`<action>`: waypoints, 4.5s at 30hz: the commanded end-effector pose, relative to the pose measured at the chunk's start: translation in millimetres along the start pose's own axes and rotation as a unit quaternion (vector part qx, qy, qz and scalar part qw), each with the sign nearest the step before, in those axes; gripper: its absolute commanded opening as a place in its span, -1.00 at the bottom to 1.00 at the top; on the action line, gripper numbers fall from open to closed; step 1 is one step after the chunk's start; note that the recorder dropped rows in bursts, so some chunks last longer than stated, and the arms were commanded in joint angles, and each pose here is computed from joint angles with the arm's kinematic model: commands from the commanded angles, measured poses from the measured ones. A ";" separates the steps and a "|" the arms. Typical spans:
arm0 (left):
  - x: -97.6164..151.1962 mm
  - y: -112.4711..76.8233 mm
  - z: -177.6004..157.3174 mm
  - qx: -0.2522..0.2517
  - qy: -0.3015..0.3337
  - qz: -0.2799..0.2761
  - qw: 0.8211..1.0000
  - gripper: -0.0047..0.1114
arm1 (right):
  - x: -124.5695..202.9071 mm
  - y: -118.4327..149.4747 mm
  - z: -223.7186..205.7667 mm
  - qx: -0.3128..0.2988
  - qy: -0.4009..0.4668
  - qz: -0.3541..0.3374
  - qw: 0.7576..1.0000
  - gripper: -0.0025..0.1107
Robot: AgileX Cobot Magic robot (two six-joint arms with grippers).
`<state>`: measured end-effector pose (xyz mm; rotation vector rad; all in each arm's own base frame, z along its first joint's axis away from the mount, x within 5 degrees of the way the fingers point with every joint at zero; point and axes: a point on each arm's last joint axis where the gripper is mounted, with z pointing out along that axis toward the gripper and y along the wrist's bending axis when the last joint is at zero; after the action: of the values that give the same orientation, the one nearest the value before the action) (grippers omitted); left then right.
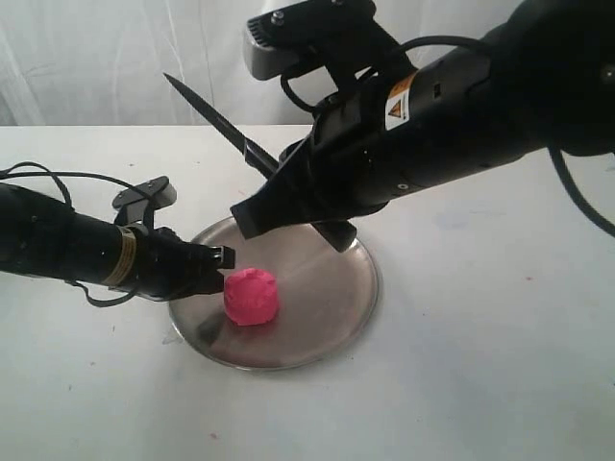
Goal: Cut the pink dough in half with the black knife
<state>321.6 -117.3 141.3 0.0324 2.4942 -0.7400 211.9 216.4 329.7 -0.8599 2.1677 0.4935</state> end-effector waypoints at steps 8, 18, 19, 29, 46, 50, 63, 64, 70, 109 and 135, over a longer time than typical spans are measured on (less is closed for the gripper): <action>-0.9 -14.9 3.8 -0.006 -0.005 0.021 1.000 -0.92 | -3.8 -3.2 -4.8 0.006 -0.020 0.003 1.000 -0.96; -20.5 -11.4 -16.7 -0.012 -0.031 0.051 0.998 -0.92 | -3.2 -3.2 -4.8 0.006 -0.017 0.005 1.000 -0.96; -21.4 -8.6 -19.5 -0.007 -0.030 0.046 0.998 -0.92 | -3.2 -3.2 -4.8 0.006 -0.017 0.005 1.000 -0.96; 13.5 6.3 -25.3 0.065 0.047 -0.004 0.997 -0.92 | -4.1 -3.3 -4.8 0.006 -0.022 0.004 1.000 -0.96; 41.4 -13.5 -12.3 0.049 0.083 0.031 0.995 -0.92 | -5.5 -3.8 -4.9 0.009 -0.030 0.000 1.000 -0.96; 40.6 -11.4 -11.2 0.030 0.076 0.034 0.996 -0.92 | -5.1 -3.8 -4.9 0.009 -0.027 0.000 1.000 -0.96; 38.8 -12.7 -11.0 0.035 0.066 0.023 0.997 -0.92 | -6.4 -3.9 -5.0 0.010 -0.034 0.000 0.999 -0.96; 38.8 -12.9 -11.0 0.036 0.066 0.022 0.997 -0.92 | -6.4 -3.9 -5.0 0.010 -0.034 0.000 0.999 -0.96; 41.3 -15.1 -8.3 0.057 0.075 0.006 0.996 -0.92 | -6.7 -3.9 -5.0 0.010 -0.036 0.000 0.999 -0.96; 25.1 -27.7 8.5 0.029 0.051 0.054 0.997 -0.92 | -7.8 -3.9 -5.1 0.010 -0.042 -0.002 0.999 -0.96; -68.1 -39.8 -106.0 0.039 -0.166 0.093 0.981 -0.92 | 6.4 -9.8 -1.6 0.041 0.036 -0.013 0.998 -0.96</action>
<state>330.2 -105.1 249.6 0.1717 2.1693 -0.7145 213.4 212.7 328.6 -0.8639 2.1773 0.4327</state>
